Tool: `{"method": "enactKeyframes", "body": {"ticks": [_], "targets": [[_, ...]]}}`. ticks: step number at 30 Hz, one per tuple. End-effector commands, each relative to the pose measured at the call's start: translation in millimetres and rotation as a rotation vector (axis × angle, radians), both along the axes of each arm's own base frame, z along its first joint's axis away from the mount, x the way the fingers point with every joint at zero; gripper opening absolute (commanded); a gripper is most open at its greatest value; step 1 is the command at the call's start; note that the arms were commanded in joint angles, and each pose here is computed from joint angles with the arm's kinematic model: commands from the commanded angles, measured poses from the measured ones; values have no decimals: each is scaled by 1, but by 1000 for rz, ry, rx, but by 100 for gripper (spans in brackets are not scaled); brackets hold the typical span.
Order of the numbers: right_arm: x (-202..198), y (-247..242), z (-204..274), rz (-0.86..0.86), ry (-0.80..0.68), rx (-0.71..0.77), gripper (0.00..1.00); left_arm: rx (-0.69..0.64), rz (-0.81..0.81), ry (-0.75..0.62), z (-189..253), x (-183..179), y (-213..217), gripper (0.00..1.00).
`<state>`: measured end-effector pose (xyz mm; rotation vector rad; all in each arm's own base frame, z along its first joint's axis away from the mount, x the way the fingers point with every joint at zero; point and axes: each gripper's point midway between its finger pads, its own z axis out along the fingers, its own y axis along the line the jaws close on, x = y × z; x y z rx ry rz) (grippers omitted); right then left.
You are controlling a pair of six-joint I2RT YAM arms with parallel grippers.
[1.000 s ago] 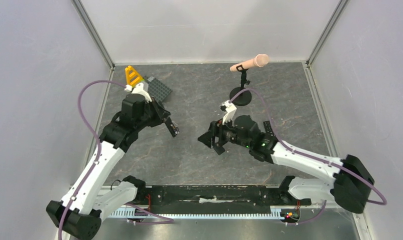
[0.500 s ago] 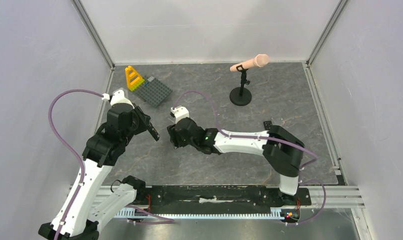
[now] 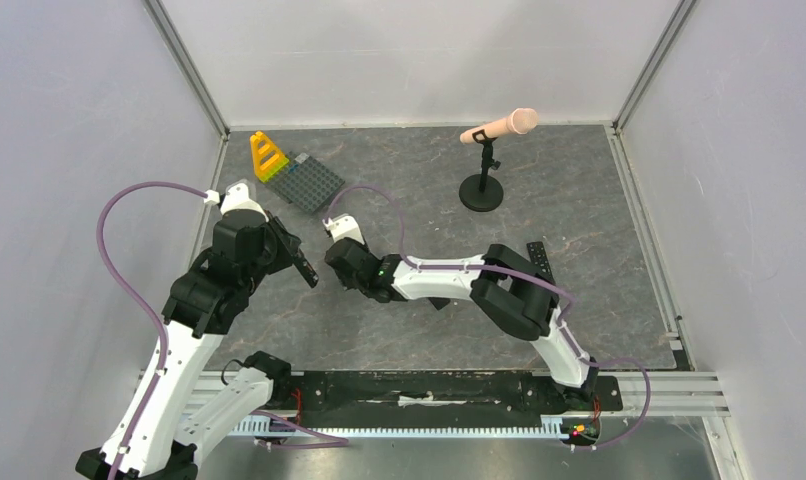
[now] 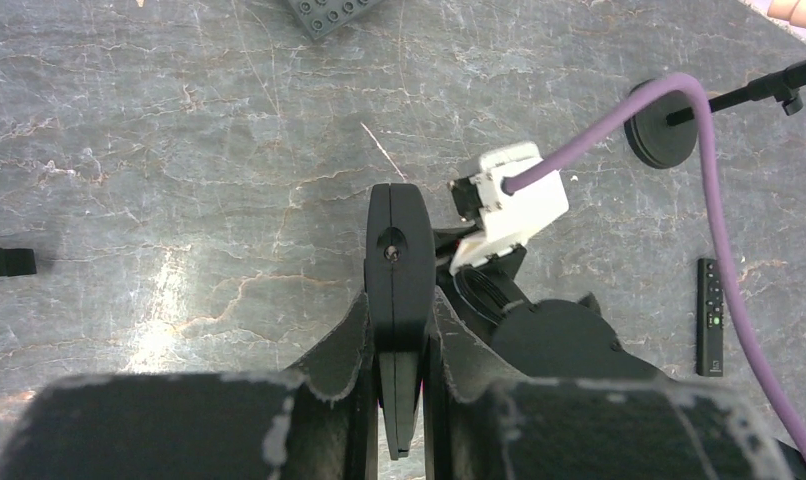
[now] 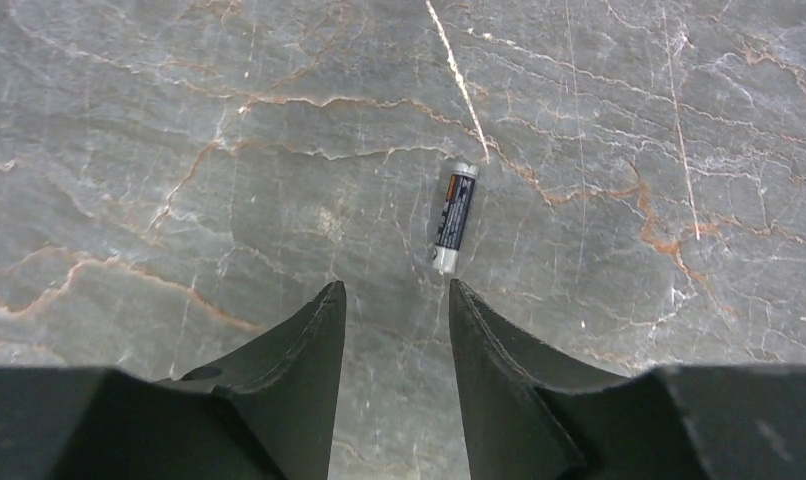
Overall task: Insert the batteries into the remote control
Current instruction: Adjust the battery at the center of the board.
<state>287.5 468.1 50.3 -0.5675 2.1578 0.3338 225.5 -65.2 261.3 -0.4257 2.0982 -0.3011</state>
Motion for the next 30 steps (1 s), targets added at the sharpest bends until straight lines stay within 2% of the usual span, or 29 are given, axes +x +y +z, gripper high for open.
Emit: {"method": "enactKeyframes", "body": {"ticks": [1, 9, 13, 15, 19, 23, 27, 30], "targets": [[24, 4, 3, -62, -47, -15, 43, -33, -3, -35, 13, 0, -3, 2], [32, -2, -25, -75, 50, -2, 35, -35, -8, -34, 11, -1, -3, 2], [31, -6, -40, -71, 106, -1, 20, -36, -12, -30, 10, -1, -4, 2], [30, -10, -45, -80, 121, -9, 7, -38, -17, -29, 10, -1, -5, 2], [31, -18, -39, -95, 107, -18, 0, -55, -66, -42, 9, 0, -14, 2], [33, -36, -13, -91, 73, -10, 0, -97, -280, -106, 14, -1, -47, 2], [24, -72, 16, -62, 58, 45, 0, -208, -672, -211, 24, -26, -104, 2], [13, -108, 22, -48, 70, 79, 0, -270, -850, -270, 27, -39, -127, 2]]}}
